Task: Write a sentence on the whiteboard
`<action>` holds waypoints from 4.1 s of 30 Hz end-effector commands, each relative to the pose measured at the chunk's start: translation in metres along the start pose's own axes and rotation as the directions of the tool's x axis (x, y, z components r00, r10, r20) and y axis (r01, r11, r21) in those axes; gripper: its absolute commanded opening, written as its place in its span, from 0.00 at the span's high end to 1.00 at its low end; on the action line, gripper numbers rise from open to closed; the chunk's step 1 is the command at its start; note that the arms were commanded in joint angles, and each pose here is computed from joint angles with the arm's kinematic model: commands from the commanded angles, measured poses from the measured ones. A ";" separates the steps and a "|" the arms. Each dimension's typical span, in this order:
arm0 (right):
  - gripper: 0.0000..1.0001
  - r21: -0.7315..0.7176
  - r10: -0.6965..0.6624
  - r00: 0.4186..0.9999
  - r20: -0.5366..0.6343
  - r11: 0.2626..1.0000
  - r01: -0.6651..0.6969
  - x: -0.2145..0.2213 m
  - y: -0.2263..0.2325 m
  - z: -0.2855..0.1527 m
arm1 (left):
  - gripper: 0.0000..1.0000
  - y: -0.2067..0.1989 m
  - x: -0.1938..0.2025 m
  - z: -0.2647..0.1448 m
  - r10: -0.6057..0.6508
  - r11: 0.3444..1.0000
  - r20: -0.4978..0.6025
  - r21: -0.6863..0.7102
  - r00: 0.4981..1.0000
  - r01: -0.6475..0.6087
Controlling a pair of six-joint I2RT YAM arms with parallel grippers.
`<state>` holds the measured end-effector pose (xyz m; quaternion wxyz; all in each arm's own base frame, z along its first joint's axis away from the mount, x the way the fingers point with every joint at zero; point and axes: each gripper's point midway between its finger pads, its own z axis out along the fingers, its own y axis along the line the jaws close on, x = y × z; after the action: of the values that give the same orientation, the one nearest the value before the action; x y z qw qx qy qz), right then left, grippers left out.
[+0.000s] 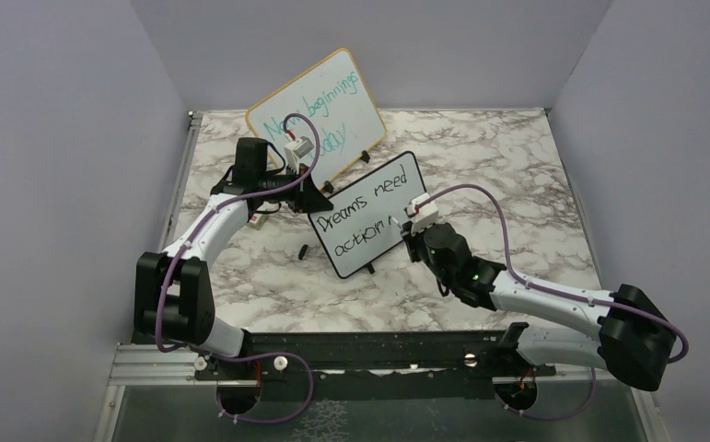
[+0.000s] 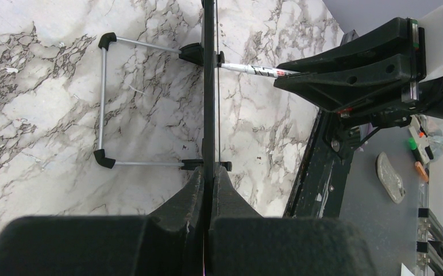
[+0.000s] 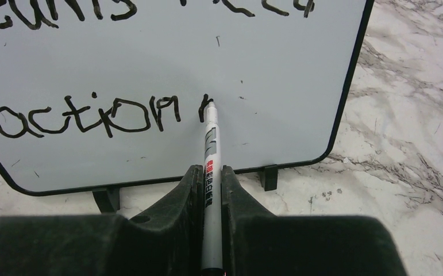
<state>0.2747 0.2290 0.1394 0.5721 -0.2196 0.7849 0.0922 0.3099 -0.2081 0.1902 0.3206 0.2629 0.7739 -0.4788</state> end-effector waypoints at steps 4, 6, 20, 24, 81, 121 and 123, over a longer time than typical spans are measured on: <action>1.00 0.051 0.018 0.999 0.044 0.999 -0.020 -0.014 -0.012 0.004 | 1.00 0.006 0.015 0.003 -0.042 0.999 -0.047 -0.010 0.998 0.042; 1.00 0.053 0.021 0.999 0.029 0.998 -0.023 -0.011 -0.013 0.005 | 1.00 0.006 0.015 0.003 -0.042 0.999 -0.046 -0.011 0.998 0.041; 1.00 0.012 0.039 0.996 -0.079 0.999 -0.038 0.023 -0.006 -0.004 | 1.00 0.006 0.015 0.002 -0.041 0.999 -0.045 -0.016 0.998 0.040; 1.00 0.020 0.040 0.996 -0.078 0.999 -0.039 0.023 -0.009 -0.006 | 1.00 0.007 0.014 0.002 -0.039 0.999 -0.045 -0.019 0.998 0.038; 1.00 -0.041 0.060 0.997 -0.054 0.997 -0.062 0.012 -0.002 -0.001 | 1.00 0.006 0.014 0.002 -0.040 0.999 -0.045 -0.016 0.998 0.039; 1.00 0.072 0.090 0.994 0.058 0.993 -0.094 -0.016 -0.023 0.009 | 1.00 0.005 0.015 0.003 -0.043 0.999 -0.047 -0.007 0.998 0.043; 1.00 0.063 0.090 0.994 0.063 0.994 -0.094 -0.017 -0.022 0.009 | 1.00 0.005 0.014 0.003 -0.042 0.999 -0.047 -0.008 0.998 0.042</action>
<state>0.2886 0.2089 0.1354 0.5731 -0.1687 0.7980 0.0797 0.3099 -0.2080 0.1900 0.3182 0.2615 0.7753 -0.4789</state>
